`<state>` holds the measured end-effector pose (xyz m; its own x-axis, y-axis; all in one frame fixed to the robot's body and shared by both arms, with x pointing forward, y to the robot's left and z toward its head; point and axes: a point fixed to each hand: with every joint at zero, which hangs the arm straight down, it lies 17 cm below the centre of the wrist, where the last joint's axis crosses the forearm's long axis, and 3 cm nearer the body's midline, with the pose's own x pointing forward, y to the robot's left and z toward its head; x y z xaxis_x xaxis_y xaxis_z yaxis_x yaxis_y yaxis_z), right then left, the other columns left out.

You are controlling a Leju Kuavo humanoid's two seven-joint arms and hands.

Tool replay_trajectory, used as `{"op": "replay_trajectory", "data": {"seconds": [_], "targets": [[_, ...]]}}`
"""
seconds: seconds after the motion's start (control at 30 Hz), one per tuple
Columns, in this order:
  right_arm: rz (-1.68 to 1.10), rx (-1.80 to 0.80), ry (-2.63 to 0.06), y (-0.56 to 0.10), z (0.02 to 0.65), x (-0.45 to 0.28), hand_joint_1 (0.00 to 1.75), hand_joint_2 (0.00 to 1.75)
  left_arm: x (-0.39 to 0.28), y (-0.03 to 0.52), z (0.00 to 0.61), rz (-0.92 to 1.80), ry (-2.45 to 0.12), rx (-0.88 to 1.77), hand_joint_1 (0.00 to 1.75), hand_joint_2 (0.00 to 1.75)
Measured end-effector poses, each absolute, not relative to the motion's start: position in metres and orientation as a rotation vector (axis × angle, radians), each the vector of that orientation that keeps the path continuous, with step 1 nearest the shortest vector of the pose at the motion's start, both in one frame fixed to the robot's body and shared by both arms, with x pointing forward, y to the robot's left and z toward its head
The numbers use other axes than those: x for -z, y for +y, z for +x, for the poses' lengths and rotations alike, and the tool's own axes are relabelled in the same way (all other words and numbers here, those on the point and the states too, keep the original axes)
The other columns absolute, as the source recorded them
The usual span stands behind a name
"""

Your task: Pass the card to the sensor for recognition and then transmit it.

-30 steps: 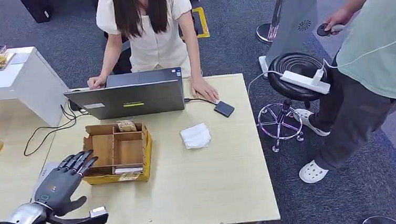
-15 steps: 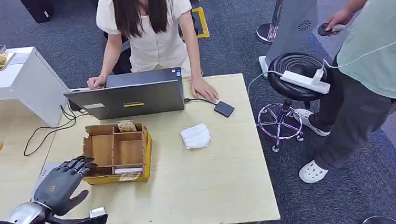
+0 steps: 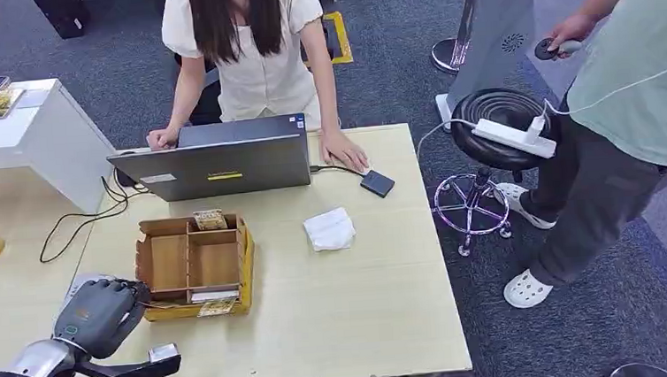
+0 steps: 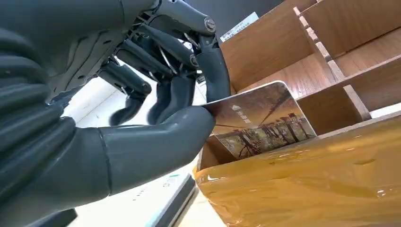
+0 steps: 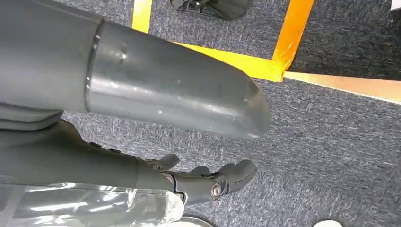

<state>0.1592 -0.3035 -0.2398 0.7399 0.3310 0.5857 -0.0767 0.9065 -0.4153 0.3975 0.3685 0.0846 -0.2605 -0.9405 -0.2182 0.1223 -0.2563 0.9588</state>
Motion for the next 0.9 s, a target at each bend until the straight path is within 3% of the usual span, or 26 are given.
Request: {"op": "replay_trajectory", "data": {"seconds": [0.27, 0.33, 0.67, 0.9], "targets": [[-0.383, -0.227, -0.709, -0.304, 0.160, 0.239, 0.00, 0.00, -0.084, 0.368, 0.397, 1.131, -1.147, 1.639, 1.59, 1.75], [-0.383, -0.227, -0.710, -0.304, 0.160, 0.239, 0.00, 0.00, -0.085, 0.368, 0.397, 1.129, -1.148, 1.638, 1.75, 1.75], [-0.383, -0.230, -0.712, -0.304, 0.161, 0.239, 0.00, 0.00, -0.100, 0.367, 0.400, 1.139, -1.200, 1.605, 1.75, 1.75], [-0.384, -0.229, -0.719, -0.305, 0.162, 0.238, 0.00, 0.00, -0.146, 0.380, 0.416, 1.227, -1.285, 1.487, 1.75, 1.75]]}}
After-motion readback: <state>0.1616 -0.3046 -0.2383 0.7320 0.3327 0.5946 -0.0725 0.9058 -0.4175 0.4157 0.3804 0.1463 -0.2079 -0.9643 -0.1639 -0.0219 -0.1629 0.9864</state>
